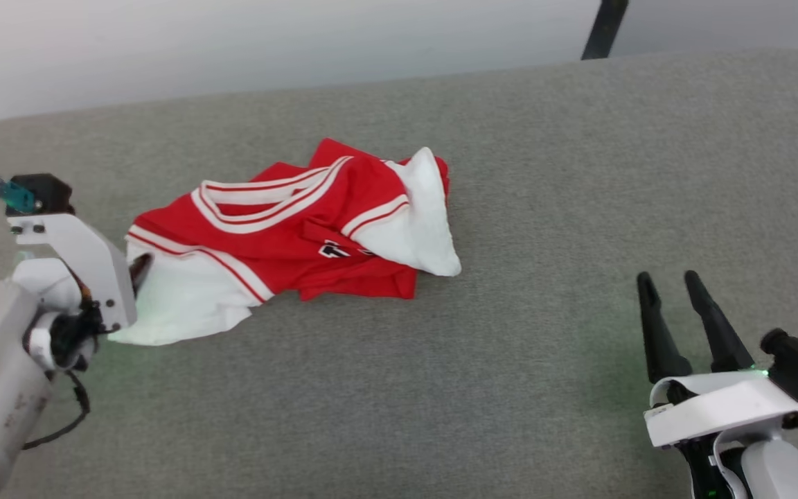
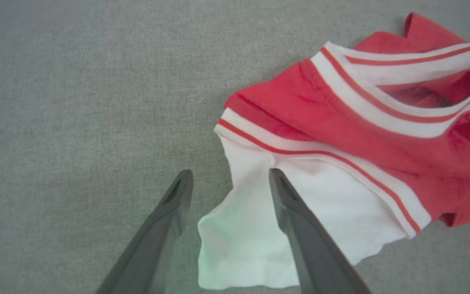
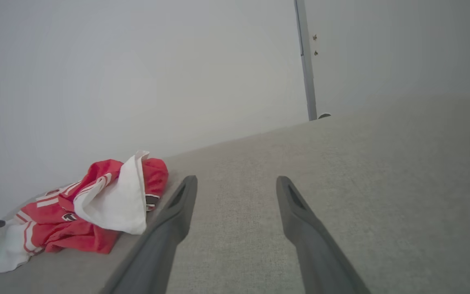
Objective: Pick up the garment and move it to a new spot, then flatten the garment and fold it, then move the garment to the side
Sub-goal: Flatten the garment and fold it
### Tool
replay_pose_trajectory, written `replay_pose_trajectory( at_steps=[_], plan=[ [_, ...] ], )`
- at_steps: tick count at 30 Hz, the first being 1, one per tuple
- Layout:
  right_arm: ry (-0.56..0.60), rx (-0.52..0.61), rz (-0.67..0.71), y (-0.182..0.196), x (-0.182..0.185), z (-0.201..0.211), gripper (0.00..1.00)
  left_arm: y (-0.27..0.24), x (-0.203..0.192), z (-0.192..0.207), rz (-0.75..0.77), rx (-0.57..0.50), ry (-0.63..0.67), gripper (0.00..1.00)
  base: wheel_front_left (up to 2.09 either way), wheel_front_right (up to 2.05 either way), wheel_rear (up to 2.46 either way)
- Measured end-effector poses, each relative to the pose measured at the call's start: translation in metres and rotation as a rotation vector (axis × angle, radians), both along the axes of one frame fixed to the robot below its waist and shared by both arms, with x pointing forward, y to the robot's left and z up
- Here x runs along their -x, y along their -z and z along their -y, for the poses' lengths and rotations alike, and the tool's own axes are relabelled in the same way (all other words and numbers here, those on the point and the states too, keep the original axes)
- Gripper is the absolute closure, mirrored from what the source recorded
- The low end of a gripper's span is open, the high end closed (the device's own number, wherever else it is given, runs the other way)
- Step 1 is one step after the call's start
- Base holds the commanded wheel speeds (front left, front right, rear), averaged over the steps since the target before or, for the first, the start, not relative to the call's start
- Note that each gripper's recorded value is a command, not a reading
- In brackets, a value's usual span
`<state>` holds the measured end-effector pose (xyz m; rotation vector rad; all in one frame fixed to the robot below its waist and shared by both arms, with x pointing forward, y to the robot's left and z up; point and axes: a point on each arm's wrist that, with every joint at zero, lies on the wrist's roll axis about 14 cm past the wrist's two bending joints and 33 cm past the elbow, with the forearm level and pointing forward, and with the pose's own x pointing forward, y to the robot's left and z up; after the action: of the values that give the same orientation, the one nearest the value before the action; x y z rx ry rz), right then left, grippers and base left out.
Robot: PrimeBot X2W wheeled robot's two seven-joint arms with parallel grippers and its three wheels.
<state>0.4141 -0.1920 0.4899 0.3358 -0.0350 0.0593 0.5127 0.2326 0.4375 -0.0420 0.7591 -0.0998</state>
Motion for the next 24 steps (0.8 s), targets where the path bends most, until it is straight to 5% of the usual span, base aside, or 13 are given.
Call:
replay_pose_trajectory(
  at_steps=[15,24],
  plan=[
    [-0.561,0.296,-0.073,0.002,-0.024,-0.112,0.0,-0.044,0.044,0.023,0.479,0.139,-0.036,0.0,0.0,0.0,0.0],
    [-0.793,0.43,-0.09,0.008,-0.038,-0.168,0.0,-0.077,0.086,0.012,0.672,0.082,-0.093,0.0,0.0,0.0,0.0]
  ],
)
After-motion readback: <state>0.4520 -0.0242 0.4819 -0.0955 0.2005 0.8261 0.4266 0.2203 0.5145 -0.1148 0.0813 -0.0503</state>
